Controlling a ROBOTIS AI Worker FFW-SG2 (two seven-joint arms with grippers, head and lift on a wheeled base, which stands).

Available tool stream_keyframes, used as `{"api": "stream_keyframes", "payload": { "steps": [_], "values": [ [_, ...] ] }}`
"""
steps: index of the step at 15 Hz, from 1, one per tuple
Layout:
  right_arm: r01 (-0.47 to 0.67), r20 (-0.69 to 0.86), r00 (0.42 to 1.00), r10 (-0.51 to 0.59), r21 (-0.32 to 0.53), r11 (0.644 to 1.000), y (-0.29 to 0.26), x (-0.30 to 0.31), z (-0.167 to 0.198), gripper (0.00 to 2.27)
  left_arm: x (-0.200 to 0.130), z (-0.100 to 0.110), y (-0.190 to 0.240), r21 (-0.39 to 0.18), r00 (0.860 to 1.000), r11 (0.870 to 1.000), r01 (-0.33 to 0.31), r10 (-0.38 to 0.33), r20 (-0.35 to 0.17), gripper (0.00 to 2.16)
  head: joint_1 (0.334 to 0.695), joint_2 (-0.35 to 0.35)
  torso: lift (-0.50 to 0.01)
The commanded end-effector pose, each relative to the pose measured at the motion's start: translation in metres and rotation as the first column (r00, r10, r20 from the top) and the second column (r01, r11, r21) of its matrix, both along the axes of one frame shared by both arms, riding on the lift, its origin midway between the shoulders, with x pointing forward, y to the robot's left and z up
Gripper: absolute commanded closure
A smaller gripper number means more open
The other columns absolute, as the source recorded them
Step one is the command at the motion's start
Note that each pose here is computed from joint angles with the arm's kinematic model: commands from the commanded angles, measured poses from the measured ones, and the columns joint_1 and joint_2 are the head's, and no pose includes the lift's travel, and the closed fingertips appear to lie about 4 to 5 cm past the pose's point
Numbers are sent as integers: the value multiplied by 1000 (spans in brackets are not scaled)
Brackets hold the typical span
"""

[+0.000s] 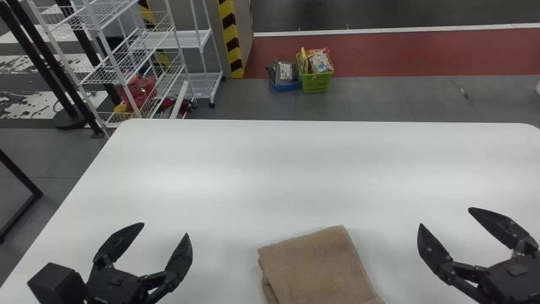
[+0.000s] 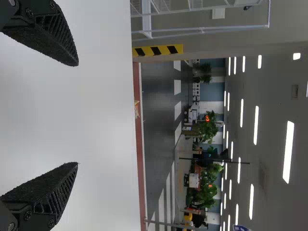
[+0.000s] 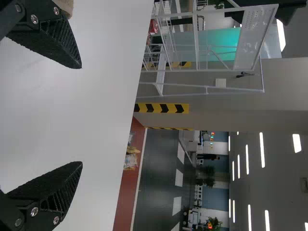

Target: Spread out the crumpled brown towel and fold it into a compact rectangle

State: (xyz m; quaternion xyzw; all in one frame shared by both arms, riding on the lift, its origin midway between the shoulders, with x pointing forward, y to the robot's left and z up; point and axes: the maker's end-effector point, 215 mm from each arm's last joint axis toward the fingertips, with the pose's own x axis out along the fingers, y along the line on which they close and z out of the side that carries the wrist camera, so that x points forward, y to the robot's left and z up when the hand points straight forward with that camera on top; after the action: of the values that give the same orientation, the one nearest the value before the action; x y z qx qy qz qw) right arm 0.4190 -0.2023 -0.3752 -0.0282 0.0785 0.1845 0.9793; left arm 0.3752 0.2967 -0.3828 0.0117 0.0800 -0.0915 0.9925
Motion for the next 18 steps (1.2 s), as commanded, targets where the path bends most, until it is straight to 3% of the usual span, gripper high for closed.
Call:
{"api": "stream_keyframes", "payload": {
  "steps": [1,18],
  "values": [
    [-4,-1,1000,4,-5,1000,5,1,-1,110,2,-1,3,-15,1000,1000,1,-1,1,66,695,135,-127],
    [-1,-12,1000,1,-9,1000,6,0,-7,110,16,-4,5,-31,1000,1000,-1,1,3,66,695,145,-127]
  ]
}}
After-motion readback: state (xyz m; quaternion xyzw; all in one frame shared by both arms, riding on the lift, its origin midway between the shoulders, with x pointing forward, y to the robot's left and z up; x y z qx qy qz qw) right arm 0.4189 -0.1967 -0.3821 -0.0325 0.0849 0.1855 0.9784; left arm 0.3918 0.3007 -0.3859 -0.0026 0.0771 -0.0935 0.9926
